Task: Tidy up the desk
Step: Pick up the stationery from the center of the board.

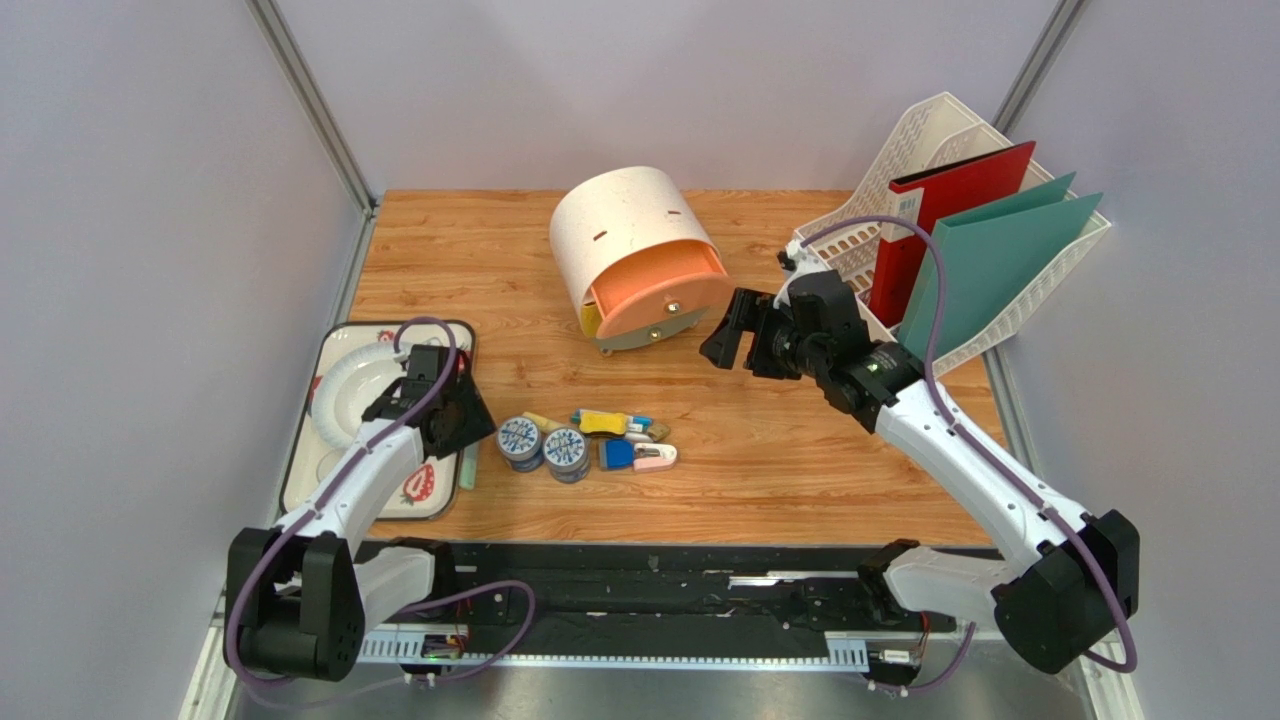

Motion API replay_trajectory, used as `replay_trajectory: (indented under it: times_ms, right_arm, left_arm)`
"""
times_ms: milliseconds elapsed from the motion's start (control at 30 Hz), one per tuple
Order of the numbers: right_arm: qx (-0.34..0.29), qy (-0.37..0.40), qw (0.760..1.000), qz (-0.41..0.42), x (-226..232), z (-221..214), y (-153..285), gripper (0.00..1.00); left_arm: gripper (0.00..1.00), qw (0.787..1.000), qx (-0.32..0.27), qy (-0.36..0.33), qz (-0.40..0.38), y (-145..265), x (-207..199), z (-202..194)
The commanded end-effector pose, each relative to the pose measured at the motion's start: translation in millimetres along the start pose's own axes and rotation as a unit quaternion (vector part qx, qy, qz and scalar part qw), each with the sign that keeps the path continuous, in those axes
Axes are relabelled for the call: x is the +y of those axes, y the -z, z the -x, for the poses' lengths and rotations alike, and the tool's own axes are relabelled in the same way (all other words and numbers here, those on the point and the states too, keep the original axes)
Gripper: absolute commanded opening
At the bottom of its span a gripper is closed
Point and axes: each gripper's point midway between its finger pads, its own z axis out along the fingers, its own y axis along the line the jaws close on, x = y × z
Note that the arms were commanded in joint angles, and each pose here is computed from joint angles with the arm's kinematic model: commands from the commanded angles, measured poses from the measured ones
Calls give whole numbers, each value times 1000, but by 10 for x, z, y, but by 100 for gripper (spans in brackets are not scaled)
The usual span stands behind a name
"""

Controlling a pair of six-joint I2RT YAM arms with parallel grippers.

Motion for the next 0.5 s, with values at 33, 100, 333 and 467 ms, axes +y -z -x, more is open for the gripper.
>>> replay_trajectory:
  times_ms: [33,100,333,467]
  right_arm:
    - [-3,6,1000,6,22,16,-12,82]
    - [-2,6,1000,5,17,10,-15,82]
    - [-1,7,1000,4,10,2,-21,82]
    - [1,7,1000,3,3,-11,-31,82]
  left_arm:
    - [58,1000,-2,1,-6,-47,-50,60]
    - [58,1000,3,0,-3,-60,-48,55]
    - [58,1000,20,-7,3,-116,-48,24]
    - [58,1000,29,-11,-2,-137,-81,16]
